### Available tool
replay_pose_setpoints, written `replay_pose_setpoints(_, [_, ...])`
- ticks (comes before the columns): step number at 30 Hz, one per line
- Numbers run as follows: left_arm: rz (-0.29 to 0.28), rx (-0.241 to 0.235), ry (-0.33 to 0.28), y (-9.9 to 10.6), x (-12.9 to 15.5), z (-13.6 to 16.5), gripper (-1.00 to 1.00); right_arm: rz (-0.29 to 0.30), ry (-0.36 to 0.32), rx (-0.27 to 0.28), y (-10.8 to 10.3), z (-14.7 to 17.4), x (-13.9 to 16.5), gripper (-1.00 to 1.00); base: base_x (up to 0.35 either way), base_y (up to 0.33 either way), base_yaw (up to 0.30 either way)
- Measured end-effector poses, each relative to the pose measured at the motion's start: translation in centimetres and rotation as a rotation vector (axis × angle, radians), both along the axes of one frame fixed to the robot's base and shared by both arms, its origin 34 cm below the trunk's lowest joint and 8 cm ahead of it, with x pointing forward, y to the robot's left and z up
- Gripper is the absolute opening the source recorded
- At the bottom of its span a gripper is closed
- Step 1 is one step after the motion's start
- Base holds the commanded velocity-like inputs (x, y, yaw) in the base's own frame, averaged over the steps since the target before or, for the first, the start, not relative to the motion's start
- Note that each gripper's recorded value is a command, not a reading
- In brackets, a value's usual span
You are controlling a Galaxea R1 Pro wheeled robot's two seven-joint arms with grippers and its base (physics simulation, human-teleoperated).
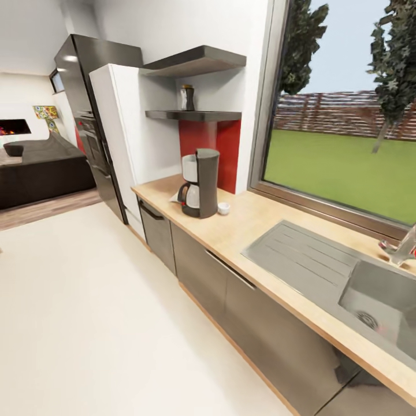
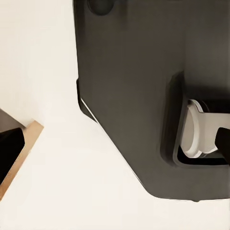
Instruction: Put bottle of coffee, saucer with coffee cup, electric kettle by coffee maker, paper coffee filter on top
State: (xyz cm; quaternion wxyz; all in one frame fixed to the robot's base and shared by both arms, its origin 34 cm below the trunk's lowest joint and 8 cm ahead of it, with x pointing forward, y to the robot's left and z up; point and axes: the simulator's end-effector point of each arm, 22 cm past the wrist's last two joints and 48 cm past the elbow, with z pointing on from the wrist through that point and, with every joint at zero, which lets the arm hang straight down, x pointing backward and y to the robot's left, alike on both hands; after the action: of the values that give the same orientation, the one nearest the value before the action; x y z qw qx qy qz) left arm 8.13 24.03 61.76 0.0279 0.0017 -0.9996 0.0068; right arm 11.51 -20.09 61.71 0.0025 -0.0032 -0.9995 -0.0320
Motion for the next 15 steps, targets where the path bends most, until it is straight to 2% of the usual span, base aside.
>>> replay_pose_setpoints(9, [0.000,-0.001,-0.003,-0.08,0.06,0.00,1.00,0.000,0.000,0.000,0.03,0.00,-0.03,1.00,0.308,0.189,0.267])
replay_pose_setpoints(15, [0.002,0.001,-0.037,0.02,0.81,-0.03,1.00,0.000,0.001,0.000,0.00,0.00,-0.05,1.00,0.308,0.159,0.075])
